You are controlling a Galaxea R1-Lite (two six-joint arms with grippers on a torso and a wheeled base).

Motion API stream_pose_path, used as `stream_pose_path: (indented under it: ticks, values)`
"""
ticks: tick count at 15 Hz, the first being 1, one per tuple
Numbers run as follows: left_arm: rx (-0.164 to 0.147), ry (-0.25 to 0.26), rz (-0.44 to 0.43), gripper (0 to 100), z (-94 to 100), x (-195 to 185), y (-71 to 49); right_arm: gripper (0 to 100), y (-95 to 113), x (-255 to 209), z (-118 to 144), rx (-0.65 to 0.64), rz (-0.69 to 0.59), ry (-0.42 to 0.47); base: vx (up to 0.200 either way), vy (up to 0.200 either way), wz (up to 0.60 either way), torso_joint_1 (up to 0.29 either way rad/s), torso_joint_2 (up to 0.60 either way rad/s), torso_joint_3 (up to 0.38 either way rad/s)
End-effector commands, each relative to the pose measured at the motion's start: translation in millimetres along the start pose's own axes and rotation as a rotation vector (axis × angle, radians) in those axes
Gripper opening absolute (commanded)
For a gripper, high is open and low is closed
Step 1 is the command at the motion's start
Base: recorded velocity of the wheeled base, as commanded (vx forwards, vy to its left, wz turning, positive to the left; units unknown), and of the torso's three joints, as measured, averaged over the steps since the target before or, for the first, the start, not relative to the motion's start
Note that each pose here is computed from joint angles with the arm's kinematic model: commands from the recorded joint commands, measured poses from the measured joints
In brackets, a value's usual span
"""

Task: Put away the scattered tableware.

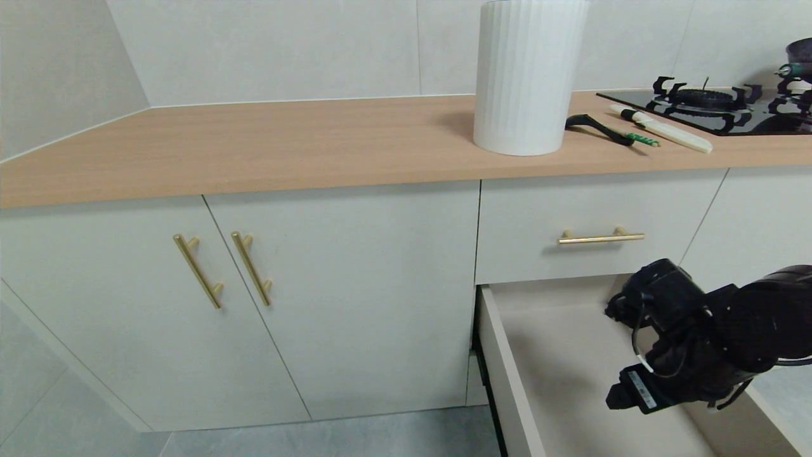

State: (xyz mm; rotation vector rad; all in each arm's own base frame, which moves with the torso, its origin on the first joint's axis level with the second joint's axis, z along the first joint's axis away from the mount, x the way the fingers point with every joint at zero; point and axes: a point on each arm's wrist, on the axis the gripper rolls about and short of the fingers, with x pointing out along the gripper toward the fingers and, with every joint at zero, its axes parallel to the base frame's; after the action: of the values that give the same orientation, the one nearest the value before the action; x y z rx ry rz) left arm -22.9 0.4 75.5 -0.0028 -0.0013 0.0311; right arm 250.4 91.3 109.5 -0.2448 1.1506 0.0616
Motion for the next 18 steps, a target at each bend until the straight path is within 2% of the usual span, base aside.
stream_pose_path:
  ticks: [1, 3, 6, 10, 18]
  values:
    - [0.000, 0.001, 0.001, 100, 0.0, 0, 0.0, 100, -10, -35, 3, 0.047, 0.023, -0.147, 0.000, 0.000, 0.00, 0.000, 0.00, 0.000]
    - [0.000, 0.001, 0.001, 100, 0.0, 0, 0.0, 100, -16, -50, 3, 0.076, 0.029, -0.235, 0.000, 0.000, 0.00, 0.000, 0.00, 0.000]
    - [0.000, 0.001, 0.001, 100, 0.0, 0, 0.0, 100, -19, -60, 3, 0.086, 0.031, -0.278, 0.000, 0.000, 0.00, 0.000, 0.00, 0.000]
    - [0.000, 0.001, 0.001, 100, 0.0, 0, 0.0, 100, -19, -60, 3, 0.089, 0.031, -0.290, 0.000, 0.000, 0.00, 0.062, -0.22, -0.248]
    - [0.000, 0.000, 0.001, 100, 0.2, 0, 0.0, 100, -20, -63, 2, 0.091, 0.032, -0.301, 0.000, 0.000, 0.00, 0.148, -0.48, -0.303]
